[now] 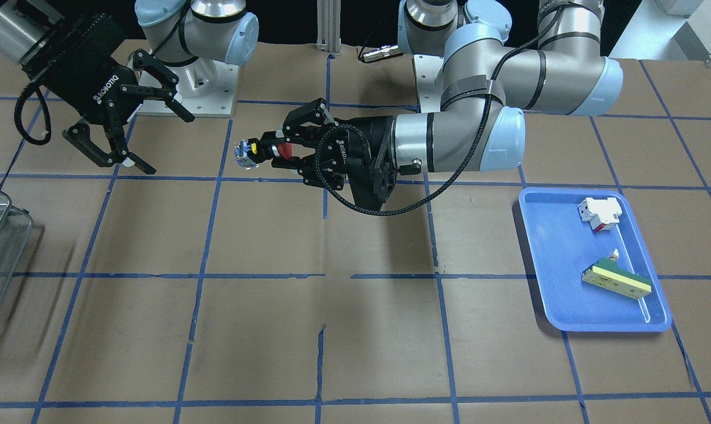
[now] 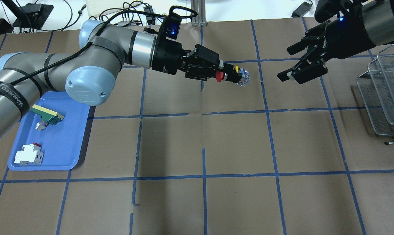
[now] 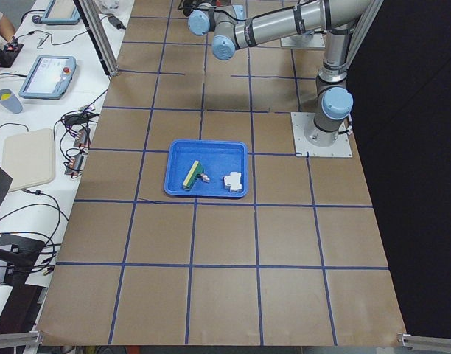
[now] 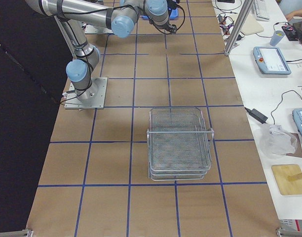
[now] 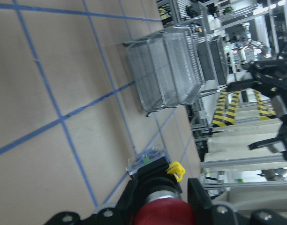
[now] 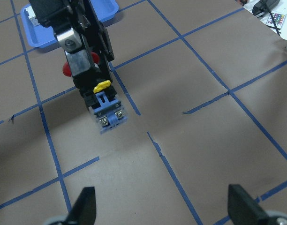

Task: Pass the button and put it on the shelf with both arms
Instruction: 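Carry the button toward the table center while the right gripper approaches, then close the right gripper on the button's blue base beside the left gripper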

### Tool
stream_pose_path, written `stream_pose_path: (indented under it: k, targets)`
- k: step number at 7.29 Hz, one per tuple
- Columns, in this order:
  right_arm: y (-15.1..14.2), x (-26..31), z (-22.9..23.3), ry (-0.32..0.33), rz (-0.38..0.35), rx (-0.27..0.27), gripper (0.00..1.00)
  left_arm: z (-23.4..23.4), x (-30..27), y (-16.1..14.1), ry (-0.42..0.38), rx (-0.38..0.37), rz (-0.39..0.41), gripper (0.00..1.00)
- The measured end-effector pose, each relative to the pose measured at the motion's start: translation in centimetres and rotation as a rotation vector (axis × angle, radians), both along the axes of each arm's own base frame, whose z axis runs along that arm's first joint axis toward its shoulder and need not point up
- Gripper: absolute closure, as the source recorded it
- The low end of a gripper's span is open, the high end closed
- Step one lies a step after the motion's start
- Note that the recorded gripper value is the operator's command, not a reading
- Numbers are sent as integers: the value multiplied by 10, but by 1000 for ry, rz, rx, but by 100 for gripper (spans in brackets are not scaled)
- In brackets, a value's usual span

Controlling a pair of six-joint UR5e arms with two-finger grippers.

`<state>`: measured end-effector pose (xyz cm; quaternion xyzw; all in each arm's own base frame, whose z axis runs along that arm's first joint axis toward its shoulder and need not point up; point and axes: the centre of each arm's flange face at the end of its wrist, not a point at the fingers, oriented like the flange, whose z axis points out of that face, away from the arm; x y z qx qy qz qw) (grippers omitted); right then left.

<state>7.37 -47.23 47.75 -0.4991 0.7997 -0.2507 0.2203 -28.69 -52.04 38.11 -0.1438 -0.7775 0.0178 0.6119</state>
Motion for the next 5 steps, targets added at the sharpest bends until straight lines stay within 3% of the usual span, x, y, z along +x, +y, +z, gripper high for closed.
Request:
stream_pose_path:
  k: [2, 5]
  targets:
    - [4, 5, 3, -29, 44, -47, 0, 9, -4, 1, 96, 32, 20, 100]
    - [33, 15, 28, -19, 53, -96, 1, 15, -4, 0, 126, 46, 29, 100]
